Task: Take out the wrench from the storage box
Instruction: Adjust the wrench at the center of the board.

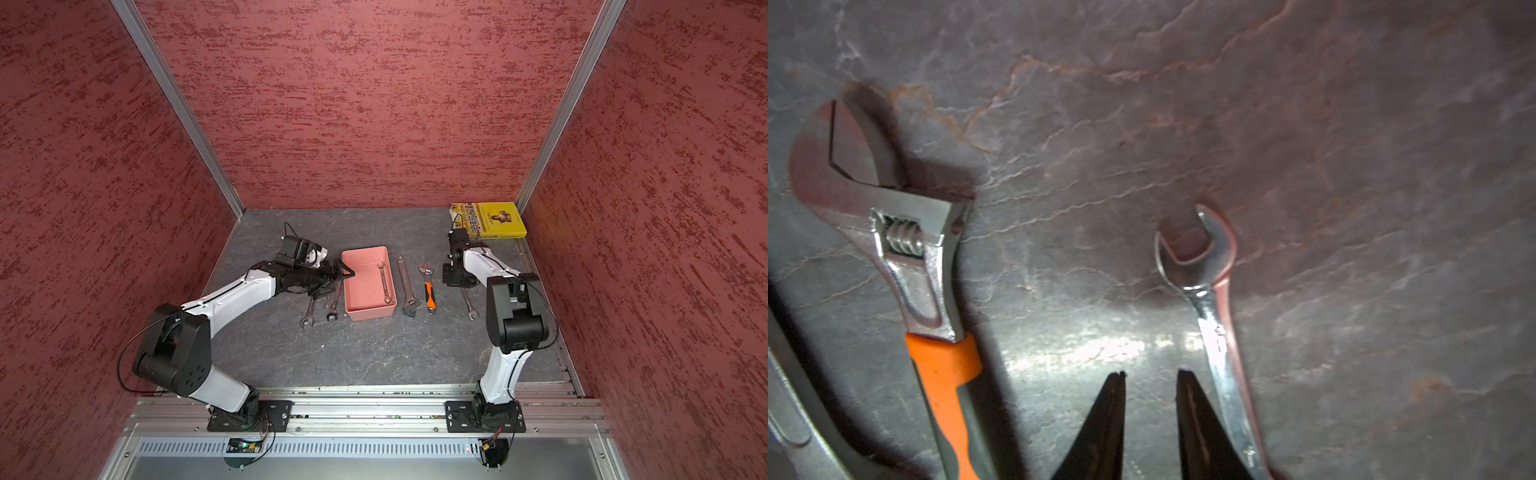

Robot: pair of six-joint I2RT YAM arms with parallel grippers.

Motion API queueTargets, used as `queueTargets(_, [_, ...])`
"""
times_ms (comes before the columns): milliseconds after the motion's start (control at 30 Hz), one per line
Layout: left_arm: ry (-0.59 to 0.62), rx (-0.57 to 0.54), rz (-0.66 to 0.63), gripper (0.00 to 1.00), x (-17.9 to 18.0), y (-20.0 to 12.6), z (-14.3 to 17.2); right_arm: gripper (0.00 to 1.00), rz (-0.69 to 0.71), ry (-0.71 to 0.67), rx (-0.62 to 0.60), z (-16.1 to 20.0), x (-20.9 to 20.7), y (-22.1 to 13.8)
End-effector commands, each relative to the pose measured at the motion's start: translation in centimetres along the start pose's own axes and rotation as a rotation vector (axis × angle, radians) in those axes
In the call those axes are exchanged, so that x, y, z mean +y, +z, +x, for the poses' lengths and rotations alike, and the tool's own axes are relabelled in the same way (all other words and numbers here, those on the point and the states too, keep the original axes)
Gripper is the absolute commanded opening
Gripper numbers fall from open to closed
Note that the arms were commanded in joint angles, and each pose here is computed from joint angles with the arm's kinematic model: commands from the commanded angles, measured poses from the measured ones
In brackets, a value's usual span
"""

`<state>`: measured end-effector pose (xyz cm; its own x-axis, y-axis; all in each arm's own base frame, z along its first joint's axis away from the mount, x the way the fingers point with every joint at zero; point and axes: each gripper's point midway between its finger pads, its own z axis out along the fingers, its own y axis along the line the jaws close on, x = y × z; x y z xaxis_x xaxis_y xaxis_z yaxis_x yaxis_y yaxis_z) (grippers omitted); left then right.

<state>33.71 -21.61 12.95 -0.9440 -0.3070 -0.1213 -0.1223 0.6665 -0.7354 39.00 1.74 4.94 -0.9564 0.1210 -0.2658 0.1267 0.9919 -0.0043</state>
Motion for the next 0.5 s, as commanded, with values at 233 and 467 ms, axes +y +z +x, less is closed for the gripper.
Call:
queueTargets(233, [0.015,0.001,-0.006,1.00,-0.3,0.3,-0.7,0.34,0.017,-0.033,0.076,1.7,-3.6,2.3])
queueTargets(467, [0.010,-0.001,-0.013,1.00,0.1,0.1,-0.6,0.23,-0.039,-0.002,0.108,2.1,-2.6,4.1])
